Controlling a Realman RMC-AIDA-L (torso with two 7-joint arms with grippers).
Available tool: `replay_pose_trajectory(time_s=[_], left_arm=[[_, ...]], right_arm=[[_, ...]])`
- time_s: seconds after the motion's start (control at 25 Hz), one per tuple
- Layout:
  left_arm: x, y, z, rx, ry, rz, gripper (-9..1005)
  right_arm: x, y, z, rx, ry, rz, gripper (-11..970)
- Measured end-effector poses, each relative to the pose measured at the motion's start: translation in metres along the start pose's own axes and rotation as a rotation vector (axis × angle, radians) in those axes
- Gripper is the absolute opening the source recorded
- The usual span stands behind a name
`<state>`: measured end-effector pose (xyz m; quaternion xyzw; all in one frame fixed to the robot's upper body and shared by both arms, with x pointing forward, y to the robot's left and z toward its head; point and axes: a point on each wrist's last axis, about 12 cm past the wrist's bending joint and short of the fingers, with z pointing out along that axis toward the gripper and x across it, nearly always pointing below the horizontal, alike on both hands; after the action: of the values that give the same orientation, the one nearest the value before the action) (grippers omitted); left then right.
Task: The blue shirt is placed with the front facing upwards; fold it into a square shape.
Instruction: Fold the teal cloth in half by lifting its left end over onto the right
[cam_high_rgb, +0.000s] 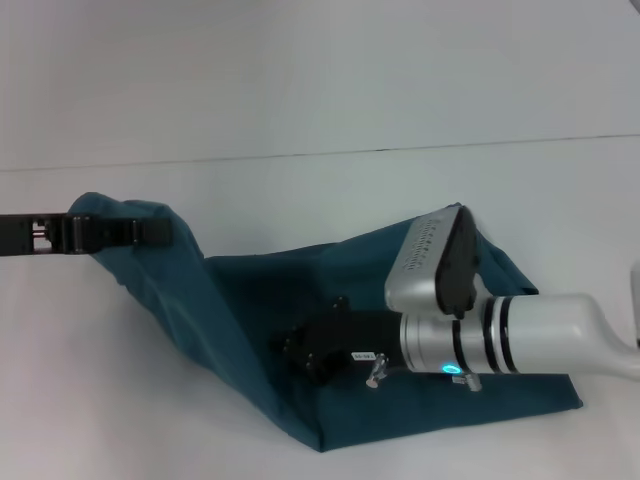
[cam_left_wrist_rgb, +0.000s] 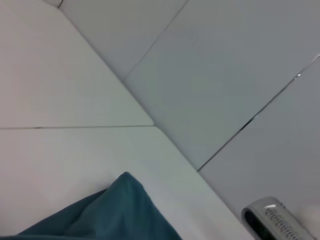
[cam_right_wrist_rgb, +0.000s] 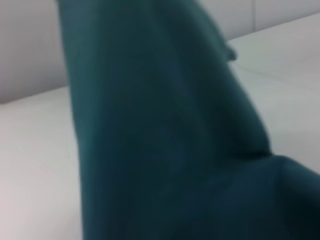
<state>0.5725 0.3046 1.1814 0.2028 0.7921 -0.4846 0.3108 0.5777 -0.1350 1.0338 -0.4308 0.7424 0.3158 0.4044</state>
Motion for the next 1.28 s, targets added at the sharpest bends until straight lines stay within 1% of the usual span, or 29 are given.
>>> replay_pose_trajectory(time_s=[0.28, 0.52, 1.04, 1.28], left_arm=[[-0.003, -0.003, 0.001, 0.024, -0.014, 0.013, 30], [-0.007, -0.005, 0.002, 0.035, -0.016, 0.032, 30], [-0.012, -0.009, 0.006, 0.06, -0.028, 0.058, 30], [-0.013, -0.011, 0.012, 0.084, -0.026, 0.066, 31]], right_arm=[[-0.004, 0.008, 0.014, -0.034, 0.074, -0.066, 1], [-0.012, 0.015, 0.027, -0.04, 0.109, -0.106, 1], [-0.039, 0.023, 0.043, -0.077, 0.083, -0.134, 2], [-0.043, 0.027, 0.045, -0.092, 0.065, -0.121, 2]])
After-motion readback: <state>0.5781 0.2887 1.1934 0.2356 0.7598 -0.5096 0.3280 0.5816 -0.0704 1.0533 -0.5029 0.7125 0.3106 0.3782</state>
